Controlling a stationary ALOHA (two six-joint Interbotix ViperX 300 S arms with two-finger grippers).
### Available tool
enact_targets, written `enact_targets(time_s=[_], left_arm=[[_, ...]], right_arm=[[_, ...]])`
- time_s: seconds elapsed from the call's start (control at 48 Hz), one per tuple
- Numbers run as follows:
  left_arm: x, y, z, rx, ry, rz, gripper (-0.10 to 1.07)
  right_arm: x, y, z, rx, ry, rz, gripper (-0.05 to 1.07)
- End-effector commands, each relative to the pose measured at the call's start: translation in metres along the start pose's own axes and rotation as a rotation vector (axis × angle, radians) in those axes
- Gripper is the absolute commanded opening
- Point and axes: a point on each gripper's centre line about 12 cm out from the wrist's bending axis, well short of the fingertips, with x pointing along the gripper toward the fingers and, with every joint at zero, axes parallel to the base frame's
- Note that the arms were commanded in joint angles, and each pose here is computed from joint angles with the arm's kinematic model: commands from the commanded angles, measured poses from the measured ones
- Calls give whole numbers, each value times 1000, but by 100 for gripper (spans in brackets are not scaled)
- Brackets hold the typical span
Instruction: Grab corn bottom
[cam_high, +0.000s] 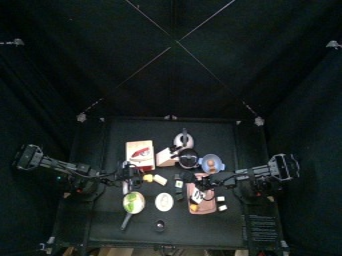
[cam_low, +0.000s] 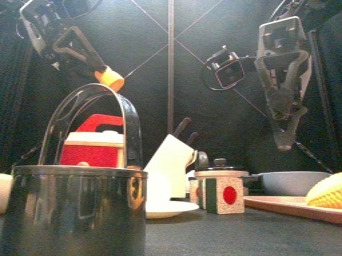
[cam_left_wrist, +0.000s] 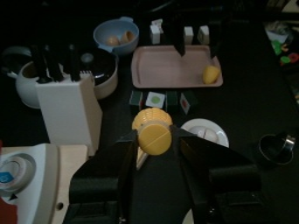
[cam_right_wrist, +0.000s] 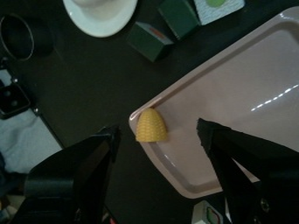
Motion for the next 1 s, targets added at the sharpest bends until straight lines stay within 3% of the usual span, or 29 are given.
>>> enact_targets(time_s=[0.0,0.188,0.604,0.979], left_arm=[[-5,5,6,-14,-53,-47,69],[-7,9,-12,-42,-54,-121,69],[-7,13,-18,-58,-45,-115,69],[-7,15,-22,-61,-36,-106,69]], right_arm=[[-6,8,9,35,-26,4,99],[10,15,6,64,47,-44,99],[39,36,-2,14,164,-105,98],[56,26,-16,15,253,-181,98]])
